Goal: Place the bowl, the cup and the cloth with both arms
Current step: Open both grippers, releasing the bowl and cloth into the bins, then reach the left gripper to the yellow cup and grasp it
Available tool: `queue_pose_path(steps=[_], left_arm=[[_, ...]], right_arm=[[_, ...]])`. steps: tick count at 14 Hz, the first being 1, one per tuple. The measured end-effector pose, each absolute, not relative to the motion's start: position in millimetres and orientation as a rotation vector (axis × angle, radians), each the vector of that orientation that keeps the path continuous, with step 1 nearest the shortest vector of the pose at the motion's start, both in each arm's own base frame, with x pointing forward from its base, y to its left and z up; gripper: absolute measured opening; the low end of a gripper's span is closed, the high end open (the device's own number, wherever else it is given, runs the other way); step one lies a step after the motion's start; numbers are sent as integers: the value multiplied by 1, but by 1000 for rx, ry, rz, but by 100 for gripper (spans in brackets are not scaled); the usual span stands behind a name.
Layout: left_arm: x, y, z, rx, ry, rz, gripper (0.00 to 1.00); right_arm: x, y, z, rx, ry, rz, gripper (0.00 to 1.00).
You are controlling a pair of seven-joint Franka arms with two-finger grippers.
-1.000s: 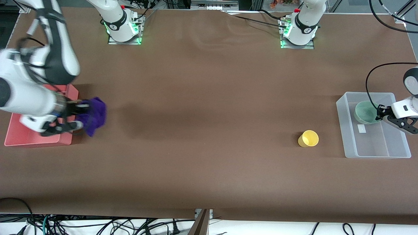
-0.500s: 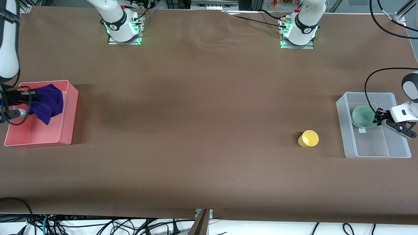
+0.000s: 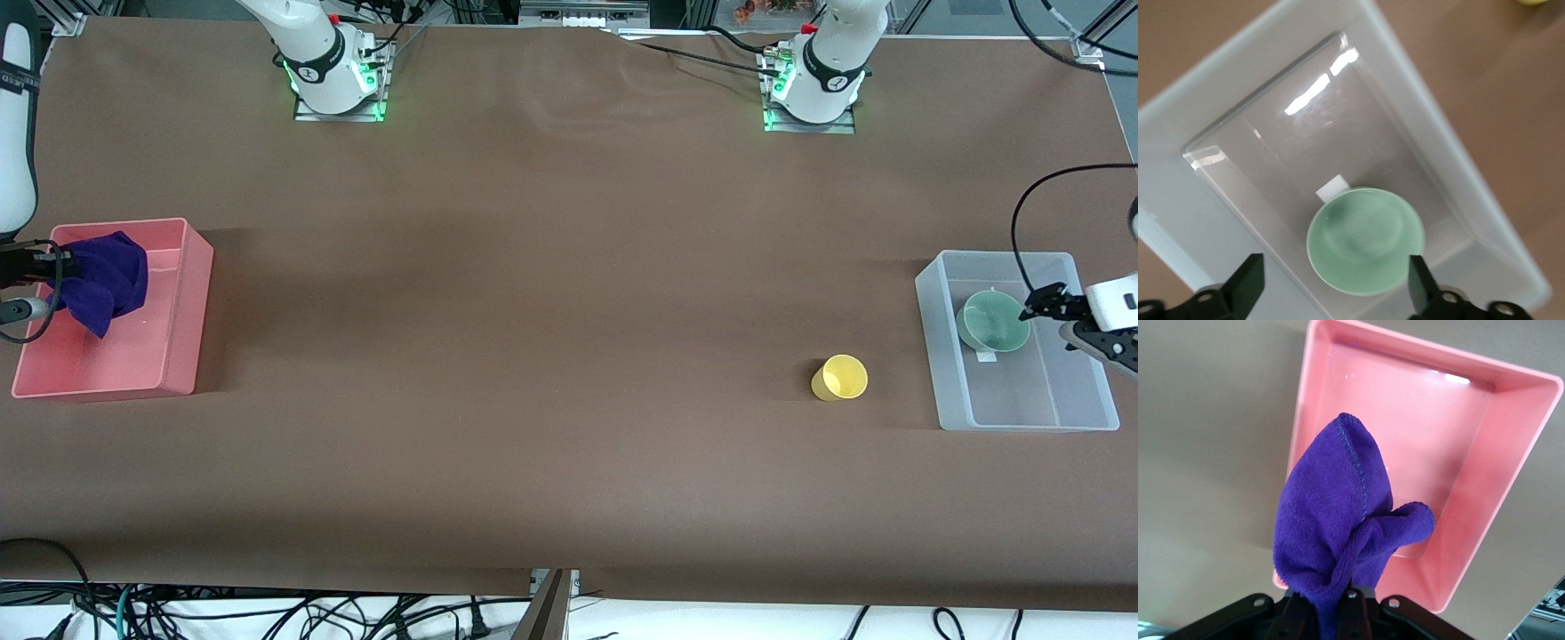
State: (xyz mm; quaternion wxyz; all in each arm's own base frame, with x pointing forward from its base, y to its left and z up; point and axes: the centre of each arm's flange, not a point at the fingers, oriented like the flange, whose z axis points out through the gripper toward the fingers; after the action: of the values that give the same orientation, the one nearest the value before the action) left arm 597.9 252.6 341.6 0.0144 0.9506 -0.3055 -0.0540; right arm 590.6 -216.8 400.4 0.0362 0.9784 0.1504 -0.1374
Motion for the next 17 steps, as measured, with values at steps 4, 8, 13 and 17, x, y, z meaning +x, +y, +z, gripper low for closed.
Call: queue_pose_path(steps=[4, 8, 13, 17], left_arm=[[623, 175, 401, 2968, -812, -197, 100], [639, 95, 390, 3021, -509, -232, 100], [657, 33, 316, 3032, -84, -295, 100], [664, 5, 265, 3016, 92, -322, 100]], right_arm=[[572, -247, 359, 2996, 471, -408, 8], [560, -255, 332, 2996, 473, -432, 8], [562, -254, 337, 2994, 474, -413, 44], [580, -234, 394, 3012, 508, -348, 87]])
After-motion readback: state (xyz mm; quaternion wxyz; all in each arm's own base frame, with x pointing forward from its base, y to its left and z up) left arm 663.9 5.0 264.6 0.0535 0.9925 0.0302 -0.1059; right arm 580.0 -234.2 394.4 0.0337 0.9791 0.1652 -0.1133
